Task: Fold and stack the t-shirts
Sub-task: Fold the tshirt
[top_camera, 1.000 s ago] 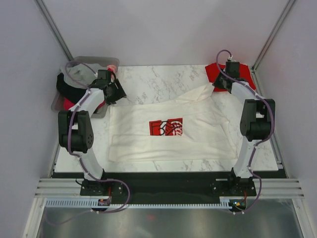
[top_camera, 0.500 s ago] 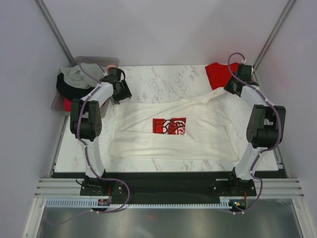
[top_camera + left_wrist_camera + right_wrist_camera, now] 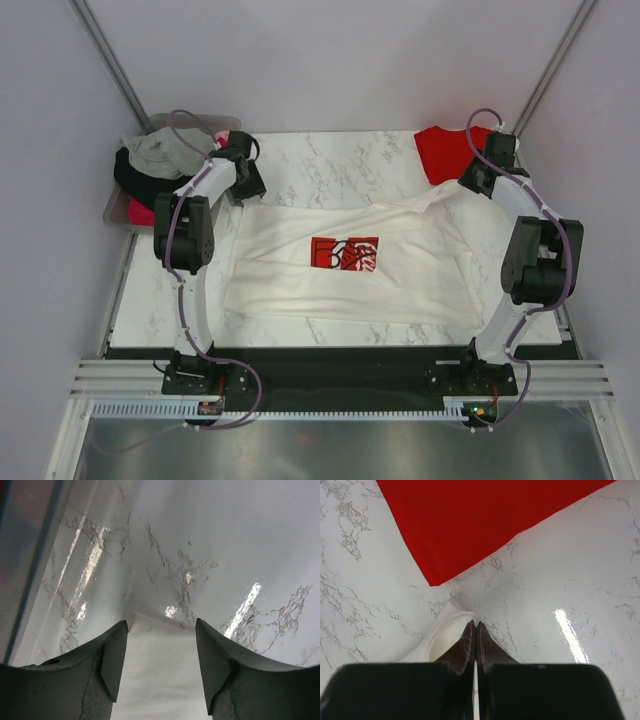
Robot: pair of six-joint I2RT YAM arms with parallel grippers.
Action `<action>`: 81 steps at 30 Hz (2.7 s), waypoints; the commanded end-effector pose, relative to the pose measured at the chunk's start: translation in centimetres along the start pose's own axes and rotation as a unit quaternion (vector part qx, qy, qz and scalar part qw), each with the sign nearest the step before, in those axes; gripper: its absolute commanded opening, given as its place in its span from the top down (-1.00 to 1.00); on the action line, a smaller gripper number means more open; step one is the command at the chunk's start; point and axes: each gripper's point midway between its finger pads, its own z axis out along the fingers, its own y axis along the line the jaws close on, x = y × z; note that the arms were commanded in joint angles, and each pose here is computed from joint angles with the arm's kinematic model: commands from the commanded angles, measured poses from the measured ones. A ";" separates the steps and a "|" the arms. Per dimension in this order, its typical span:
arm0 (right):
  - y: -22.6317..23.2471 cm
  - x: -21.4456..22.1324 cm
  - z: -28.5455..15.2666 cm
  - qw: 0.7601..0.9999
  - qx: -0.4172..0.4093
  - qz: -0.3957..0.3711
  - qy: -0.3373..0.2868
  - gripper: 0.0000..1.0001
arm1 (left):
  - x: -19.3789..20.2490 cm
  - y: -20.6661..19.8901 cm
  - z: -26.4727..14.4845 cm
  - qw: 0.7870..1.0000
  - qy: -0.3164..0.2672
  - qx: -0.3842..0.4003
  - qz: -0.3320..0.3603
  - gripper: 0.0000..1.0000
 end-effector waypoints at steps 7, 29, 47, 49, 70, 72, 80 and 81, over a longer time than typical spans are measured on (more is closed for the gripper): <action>0.9 -1.8 -1.2 0.999 -0.021 -0.002 -0.025 1.00 | 1.9 0.0 2.0 0.999 0.028 -0.025 0.014 0.12; 8.4 1.8 -7.9 0.983 -0.169 -0.051 0.042 1.00 | 0.4 2.5 -8.5 1.000 -0.010 -0.018 -0.006 0.96; -1.1 10.2 -18.1 0.997 -0.072 -0.015 0.003 1.00 | 3.7 6.2 -9.6 0.999 -0.035 0.000 -0.036 0.96; -2.1 12.0 -18.3 0.998 -0.061 0.013 0.011 1.00 | 4.1 6.6 -9.6 0.999 -0.035 -0.003 -0.038 0.96; -2.2 18.1 -20.2 0.966 -0.133 0.219 0.009 -0.54 | 5.0 6.4 -16.6 0.975 -0.147 0.125 -0.108 -0.08; -1.8 20.8 -18.5 0.968 -0.122 0.209 0.071 -0.54 | 5.2 4.5 -15.4 0.980 -0.133 0.132 -0.071 -0.01; -2.4 25.2 -14.5 0.971 -0.026 0.173 0.160 -0.57 | 13.5 -3.2 -8.5 0.987 0.017 0.146 0.061 0.12; -2.2 25.0 -14.1 0.971 -0.025 0.173 0.161 -0.59 | 14.6 -3.0 -7.8 0.988 0.034 0.136 0.066 0.14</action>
